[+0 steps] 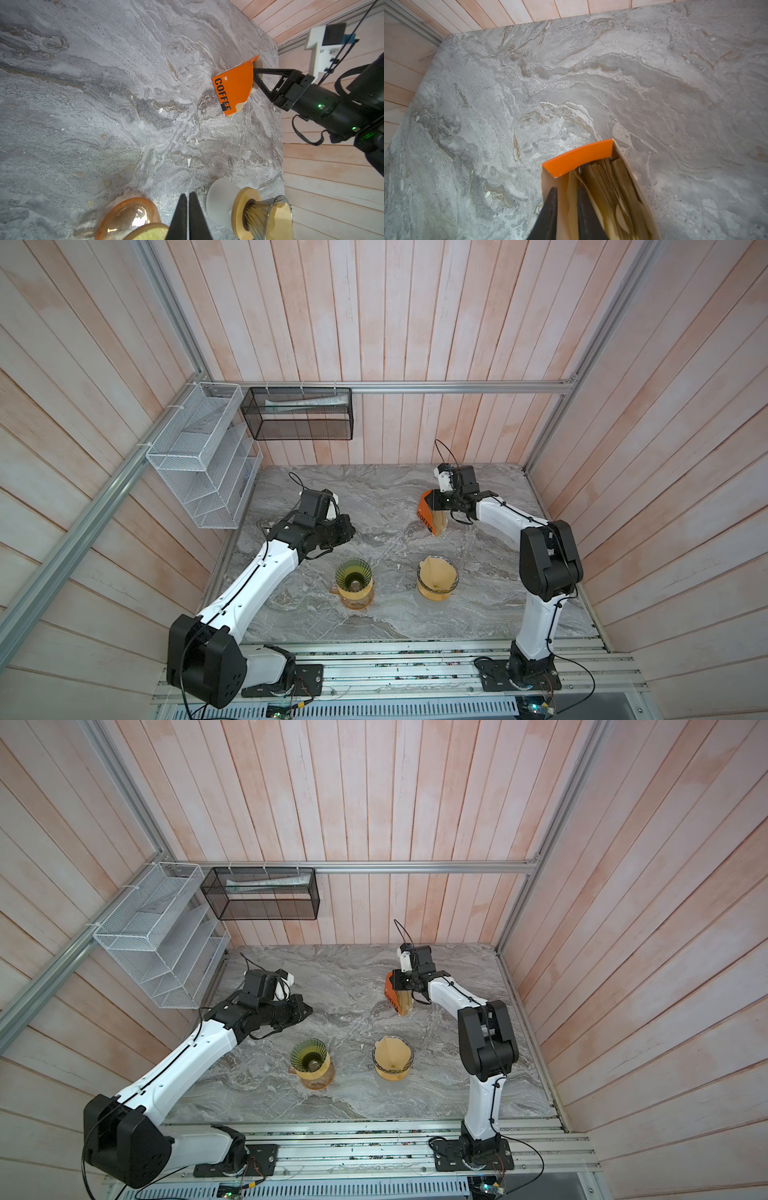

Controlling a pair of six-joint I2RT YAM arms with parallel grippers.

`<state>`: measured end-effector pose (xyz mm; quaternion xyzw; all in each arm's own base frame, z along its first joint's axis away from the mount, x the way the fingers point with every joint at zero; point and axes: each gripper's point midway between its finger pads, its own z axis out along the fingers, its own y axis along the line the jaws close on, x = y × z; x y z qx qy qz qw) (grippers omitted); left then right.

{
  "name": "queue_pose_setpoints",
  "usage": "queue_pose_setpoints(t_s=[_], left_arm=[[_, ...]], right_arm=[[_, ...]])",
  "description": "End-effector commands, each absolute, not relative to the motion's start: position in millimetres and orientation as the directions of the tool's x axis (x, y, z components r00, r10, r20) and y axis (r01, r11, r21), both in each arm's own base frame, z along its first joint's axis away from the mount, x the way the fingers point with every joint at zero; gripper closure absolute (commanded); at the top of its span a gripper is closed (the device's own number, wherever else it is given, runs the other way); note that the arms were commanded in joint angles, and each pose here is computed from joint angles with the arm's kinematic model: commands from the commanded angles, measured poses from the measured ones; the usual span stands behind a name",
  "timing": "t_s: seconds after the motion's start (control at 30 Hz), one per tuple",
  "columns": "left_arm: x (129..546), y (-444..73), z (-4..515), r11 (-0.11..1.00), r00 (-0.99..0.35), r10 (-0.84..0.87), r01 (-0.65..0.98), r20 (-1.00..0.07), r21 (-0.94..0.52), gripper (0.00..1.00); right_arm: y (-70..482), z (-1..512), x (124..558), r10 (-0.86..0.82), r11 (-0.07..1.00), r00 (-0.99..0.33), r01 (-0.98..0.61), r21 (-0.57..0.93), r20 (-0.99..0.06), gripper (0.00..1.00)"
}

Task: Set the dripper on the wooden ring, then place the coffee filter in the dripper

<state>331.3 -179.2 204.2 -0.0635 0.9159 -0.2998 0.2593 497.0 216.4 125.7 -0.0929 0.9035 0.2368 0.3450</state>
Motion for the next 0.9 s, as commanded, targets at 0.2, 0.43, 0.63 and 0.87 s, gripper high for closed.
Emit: queue_pose_setpoints(t_s=[0.2, 0.43, 0.63, 0.87], left_arm=[[327.4, -175.3, 204.8, 0.813, -0.852, -0.263, 0.058, -0.453, -0.58, 0.91], [326.3, -173.6, 205.5, 0.813, -0.85, -0.266, 0.056, -0.455, -0.58, 0.91], [326.2, -172.6, 206.4, 0.812, -0.848, -0.268, 0.056, -0.457, -0.581, 0.91], [325.9, -172.4, 207.6, 0.81, -0.847, -0.269, 0.058, -0.459, -0.583, 0.91]], right_arm=[[223.1, 119.3, 496.0, -0.023, 0.876, -0.763, -0.326, 0.355, -0.646, 0.82], [223.5, 119.3, 496.6, -0.022, 0.876, -0.764, -0.326, 0.356, -0.645, 0.93], [222.9, 123.7, 496.7, -0.022, 0.877, -0.76, -0.326, 0.353, -0.65, 1.0], [222.0, 138.4, 494.4, -0.015, 0.879, -0.745, -0.328, 0.346, -0.667, 1.0]])
